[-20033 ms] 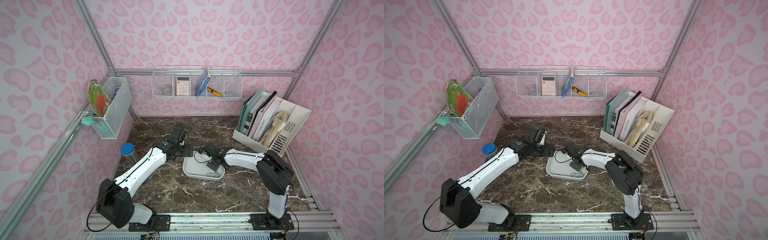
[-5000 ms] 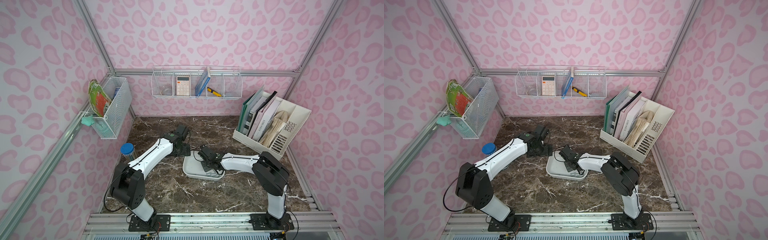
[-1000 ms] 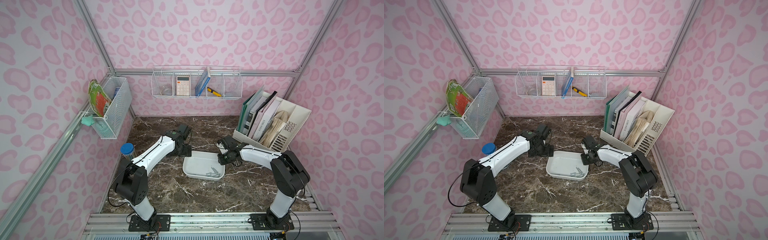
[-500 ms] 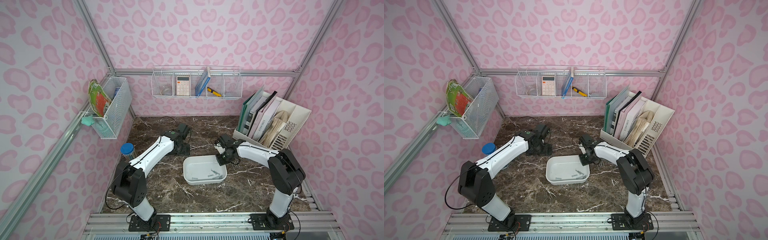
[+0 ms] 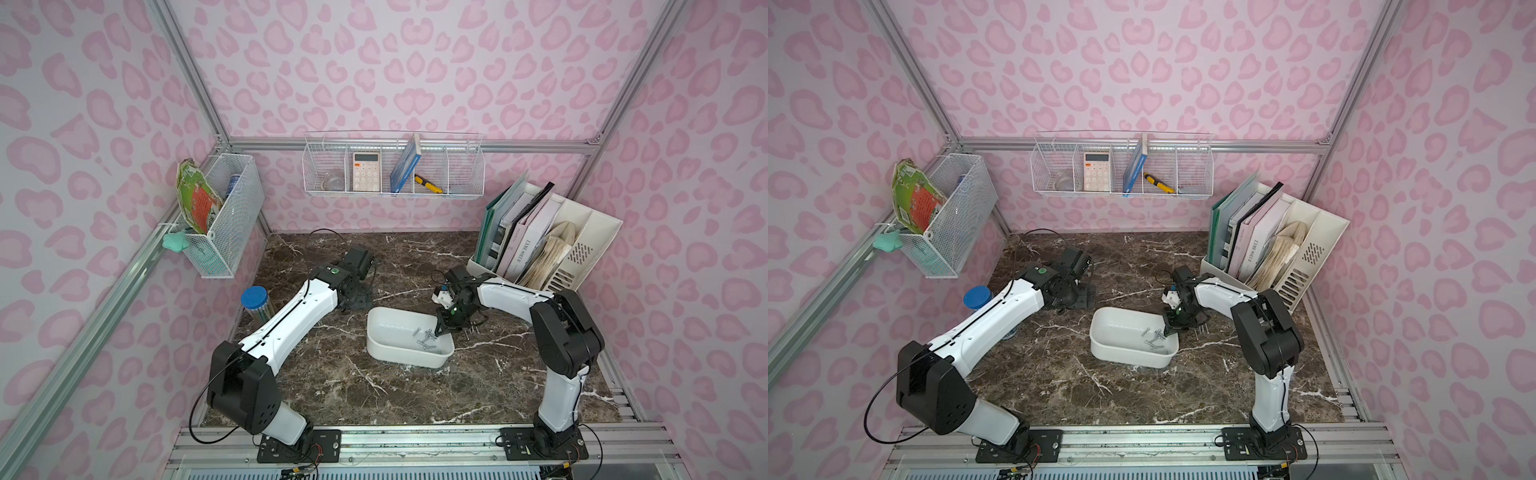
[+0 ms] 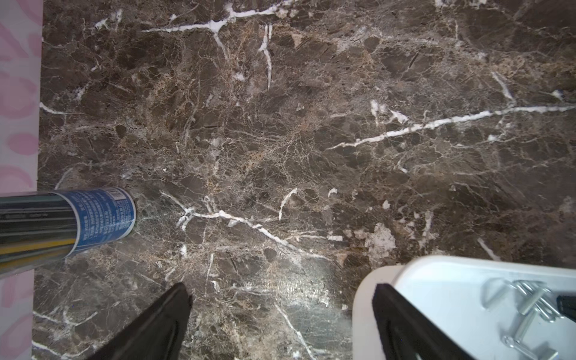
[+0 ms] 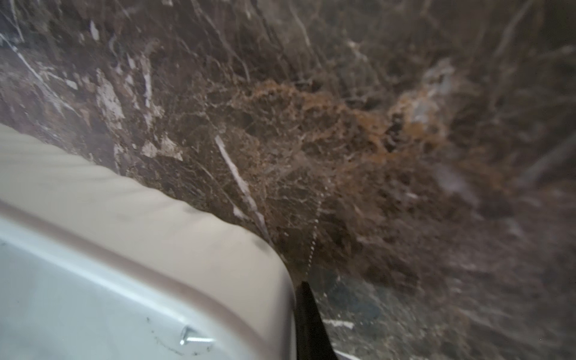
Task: Take out the screws from the storage box
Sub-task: Adjust the storage box at the center of the board.
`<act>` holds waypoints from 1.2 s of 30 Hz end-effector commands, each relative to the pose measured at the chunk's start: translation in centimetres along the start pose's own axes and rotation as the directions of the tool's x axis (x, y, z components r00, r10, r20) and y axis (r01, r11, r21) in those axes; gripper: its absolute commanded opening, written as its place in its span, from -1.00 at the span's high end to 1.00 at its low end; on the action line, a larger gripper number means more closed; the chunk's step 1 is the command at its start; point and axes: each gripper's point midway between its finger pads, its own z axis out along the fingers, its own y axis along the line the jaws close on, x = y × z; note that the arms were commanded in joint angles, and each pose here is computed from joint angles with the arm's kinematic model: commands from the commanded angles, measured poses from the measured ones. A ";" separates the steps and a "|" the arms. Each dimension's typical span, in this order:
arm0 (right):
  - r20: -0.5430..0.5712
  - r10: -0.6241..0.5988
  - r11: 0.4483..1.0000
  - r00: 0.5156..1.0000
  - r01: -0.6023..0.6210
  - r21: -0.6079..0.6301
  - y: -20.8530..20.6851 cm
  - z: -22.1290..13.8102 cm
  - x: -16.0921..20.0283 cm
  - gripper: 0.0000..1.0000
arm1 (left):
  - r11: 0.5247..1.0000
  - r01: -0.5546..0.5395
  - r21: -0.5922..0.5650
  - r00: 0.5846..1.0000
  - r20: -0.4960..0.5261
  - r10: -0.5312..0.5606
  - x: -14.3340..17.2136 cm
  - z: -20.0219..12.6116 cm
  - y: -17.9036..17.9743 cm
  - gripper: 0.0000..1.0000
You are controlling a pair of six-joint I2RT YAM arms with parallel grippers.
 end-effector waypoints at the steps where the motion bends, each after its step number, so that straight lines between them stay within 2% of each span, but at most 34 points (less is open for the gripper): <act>1: -0.003 0.027 1.000 1.000 -0.027 -0.008 0.4 -0.3 -0.2 1.00 | 1.000 -0.001 -0.002 1.000 0.005 0.001 -0.1 0.0 0.0 -0.92; 6: 0.047 -0.010 0.996 0.999 0.006 0.093 -0.3 -0.4 -1.2 1.00 | 1.000 -0.005 0.005 1.000 -0.009 0.005 0.1 0.3 -0.2 -0.92; 11: 0.151 -0.050 0.976 0.987 0.017 0.217 -1.0 -0.9 -3.2 1.00 | 1.000 -0.008 0.014 1.000 -0.030 0.009 0.3 0.8 -0.6 -0.92; 15: 0.187 -0.065 0.973 0.980 0.021 0.229 -0.6 -0.3 -4.4 1.00 | 1.000 -0.016 0.017 0.998 -0.056 0.017 0.6 1.4 -0.9 -0.92; 25: 0.253 -0.105 0.937 0.962 0.010 0.348 -1.6 -0.2 -6.9 0.99 | 0.999 -0.022 0.033 0.996 -0.081 0.024 1.0 1.9 -1.5 -0.92; 29: 0.252 -0.116 0.930 0.961 0.015 0.368 -1.8 0.1 -7.2 0.75 | 0.999 -0.021 0.037 0.996 -0.090 0.025 1.1 2.1 -1.6 -0.92; 36: 0.290 -0.144 0.915 0.946 0.015 0.402 -1.2 -0.5 -8.5 0.50 | 0.999 -0.022 0.036 0.995 -0.093 0.025 1.1 2.1 -1.6 -0.92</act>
